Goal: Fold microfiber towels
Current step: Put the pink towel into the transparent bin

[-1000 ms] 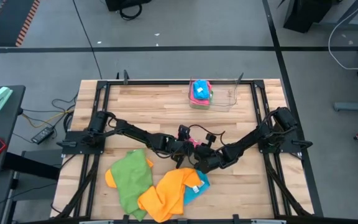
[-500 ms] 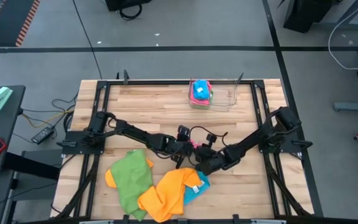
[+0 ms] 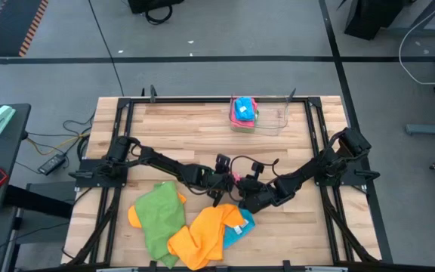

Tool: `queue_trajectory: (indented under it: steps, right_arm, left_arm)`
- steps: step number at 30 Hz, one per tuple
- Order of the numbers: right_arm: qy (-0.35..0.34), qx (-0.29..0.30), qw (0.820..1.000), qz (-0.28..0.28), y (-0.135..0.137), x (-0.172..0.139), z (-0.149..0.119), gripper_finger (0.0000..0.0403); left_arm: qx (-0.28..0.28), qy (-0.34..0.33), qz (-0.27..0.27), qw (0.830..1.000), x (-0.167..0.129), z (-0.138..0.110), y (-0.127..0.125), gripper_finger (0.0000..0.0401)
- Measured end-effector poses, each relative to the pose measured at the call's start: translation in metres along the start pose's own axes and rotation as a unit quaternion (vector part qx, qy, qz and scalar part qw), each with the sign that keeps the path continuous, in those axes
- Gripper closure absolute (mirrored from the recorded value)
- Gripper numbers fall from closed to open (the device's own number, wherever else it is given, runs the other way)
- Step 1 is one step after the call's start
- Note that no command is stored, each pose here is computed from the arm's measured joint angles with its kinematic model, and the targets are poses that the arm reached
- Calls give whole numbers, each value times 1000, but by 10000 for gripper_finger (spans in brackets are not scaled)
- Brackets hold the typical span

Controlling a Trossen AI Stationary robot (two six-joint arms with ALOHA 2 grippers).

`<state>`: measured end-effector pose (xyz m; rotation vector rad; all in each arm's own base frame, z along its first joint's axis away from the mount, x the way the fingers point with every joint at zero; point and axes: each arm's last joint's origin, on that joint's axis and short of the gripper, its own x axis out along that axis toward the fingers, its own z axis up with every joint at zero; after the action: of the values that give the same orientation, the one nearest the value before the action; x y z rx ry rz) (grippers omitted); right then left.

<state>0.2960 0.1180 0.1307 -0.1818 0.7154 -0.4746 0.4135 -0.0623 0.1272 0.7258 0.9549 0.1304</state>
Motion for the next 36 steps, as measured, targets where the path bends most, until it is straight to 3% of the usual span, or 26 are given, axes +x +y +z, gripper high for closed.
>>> queue_trajectory:
  steps: [7, 15, 20, 25, 36]
  right_arm:
    - [2, -10, 1000, 5, 0, 0, 0, 349]
    - [39, -11, 999, 31, -12, -16, 3, 278]
    - [67, 20, 997, 36, -34, -50, 8, 245]
    - [63, 45, 997, -15, -50, -72, 5, 237]
    - [52, 52, 995, -71, -55, -71, -22, 240]
  left_arm:
    - [-4, -7, 2, 1000, -2, 4, 1, 309]
    - [-15, -11, 15, 1000, 2, 6, 16, 373]
    - [-32, 9, 54, 998, 8, 4, 36, 366]
    - [-44, 24, 100, 994, 10, 9, 67, 353]
    - [-57, 56, 173, 982, 9, 13, 134, 370]
